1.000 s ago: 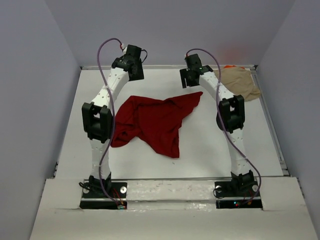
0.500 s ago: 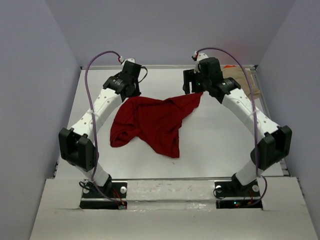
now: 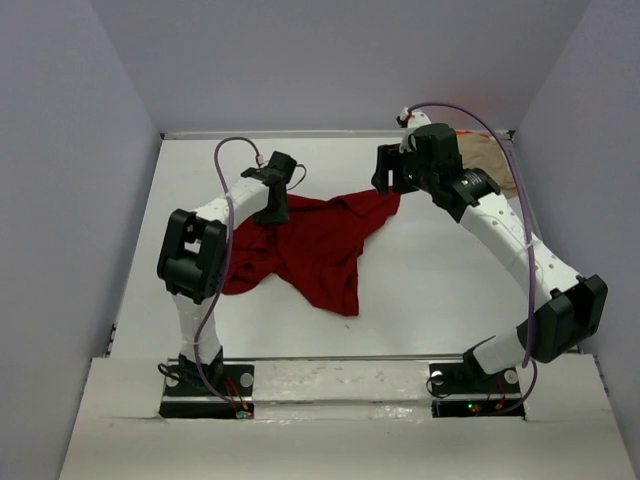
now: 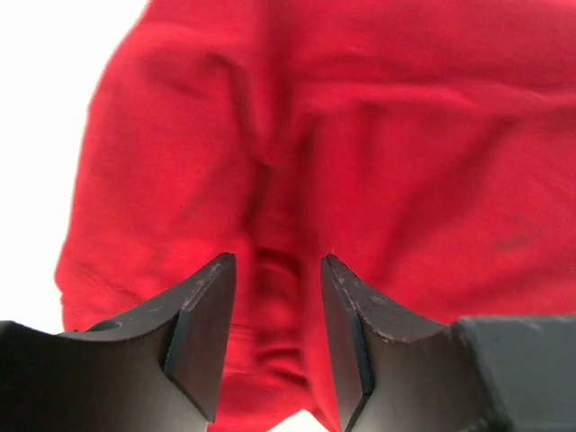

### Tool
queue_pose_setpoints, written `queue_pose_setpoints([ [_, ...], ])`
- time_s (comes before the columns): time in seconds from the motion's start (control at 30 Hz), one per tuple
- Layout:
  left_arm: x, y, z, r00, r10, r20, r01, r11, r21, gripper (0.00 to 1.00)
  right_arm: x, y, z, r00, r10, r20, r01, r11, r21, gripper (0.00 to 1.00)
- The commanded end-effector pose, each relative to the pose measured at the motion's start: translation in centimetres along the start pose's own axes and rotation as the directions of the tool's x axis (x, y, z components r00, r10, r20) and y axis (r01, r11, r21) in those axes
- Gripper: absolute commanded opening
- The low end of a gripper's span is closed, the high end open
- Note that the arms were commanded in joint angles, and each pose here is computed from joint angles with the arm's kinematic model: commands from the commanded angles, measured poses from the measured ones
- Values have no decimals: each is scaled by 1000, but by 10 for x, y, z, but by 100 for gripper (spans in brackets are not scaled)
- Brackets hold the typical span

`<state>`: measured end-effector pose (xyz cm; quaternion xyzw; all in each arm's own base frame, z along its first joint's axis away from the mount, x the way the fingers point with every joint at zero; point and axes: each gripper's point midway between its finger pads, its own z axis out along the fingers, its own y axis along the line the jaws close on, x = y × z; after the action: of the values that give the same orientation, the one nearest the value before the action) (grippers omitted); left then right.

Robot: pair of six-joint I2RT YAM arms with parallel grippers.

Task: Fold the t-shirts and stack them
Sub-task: Flatten the tshirt out

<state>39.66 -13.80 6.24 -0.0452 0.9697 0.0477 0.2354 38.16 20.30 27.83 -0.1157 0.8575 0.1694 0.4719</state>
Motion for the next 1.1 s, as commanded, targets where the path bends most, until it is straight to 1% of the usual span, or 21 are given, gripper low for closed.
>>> queue_pose_setpoints([
  [0.0,-30,42,-18,995,-7,96,25,982,-190,50,-18,-1,2,998,-21,58,21,1000,-2,71],
  [0.1,-28,61,-19,994,6,111,26,957,-288,50,-17,1,6,998,-23,56,23,1000,-13,70],
  [0.2,-25,71,-19,994,3,112,35,943,-330,50,-16,2,8,998,-24,55,25,1000,-19,70],
  [0.23,-21,74,-16,995,6,102,30,939,-342,47,-17,3,8,998,-27,55,29,999,-25,70],
  [0.3,-16,78,-10,997,15,81,15,934,-356,47,-19,4,5,998,-27,64,29,999,-29,70],
  [0.37,-11,81,-4,998,31,52,-9,923,-385,49,-24,6,1,996,-31,81,34,999,-35,70],
  [0.4,-10,82,-3,998,40,47,-19,920,-390,52,-27,6,0,996,-31,89,34,999,-36,70],
  [0.5,-11,80,-3,998,46,48,-24,921,-390,52,-27,6,2,996,-34,88,37,999,-33,70],
  [0.53,-10,79,-3,997,55,46,-32,918,-394,52,-26,7,3,996,-32,82,36,999,-40,70],
  [0.57,-11,78,-4,997,60,46,-37,916,-400,56,-23,7,6,997,-32,77,36,998,-44,70],
  [0.6,-10,74,-4,996,77,44,-53,916,-397,56,-21,7,8,997,-28,71,31,999,-44,70],
  [0.67,-8,68,-3,995,93,36,-72,917,-391,56,-17,6,13,998,-29,61,32,999,-44,69],
  [0.73,-6,53,-3,994,106,36,-87,935,-344,56,-16,7,16,998,-25,55,27,998,-51,69],
  [0.8,-5,45,-1,992,122,32,-104,935,-338,55,-14,8,19,998,-22,51,24,998,-55,69],
  [0.83,-9,39,-3,991,128,36,-110,939,-327,48,-11,8,22,999,-18,43,21,998,-57,68],
  [0.9,-15,26,-6,990,134,51,-114,950,-291,47,-8,9,27,999,-14,34,16,998,-63,68],
  [0.97,-24,18,-15,988,121,91,-97,967,-235,50,-3,9,30,1000,-14,20,15,998,-69,67],
  [1.0,-27,14,-17,987,108,116,-83,975,-204,59,-2,8,32,1000,-15,20,16,998,-64,67],
  [1.07,-34,11,-25,985,99,140,-76,984,-161,67,-2,6,31,1000,-17,21,18,999,-52,68],
])
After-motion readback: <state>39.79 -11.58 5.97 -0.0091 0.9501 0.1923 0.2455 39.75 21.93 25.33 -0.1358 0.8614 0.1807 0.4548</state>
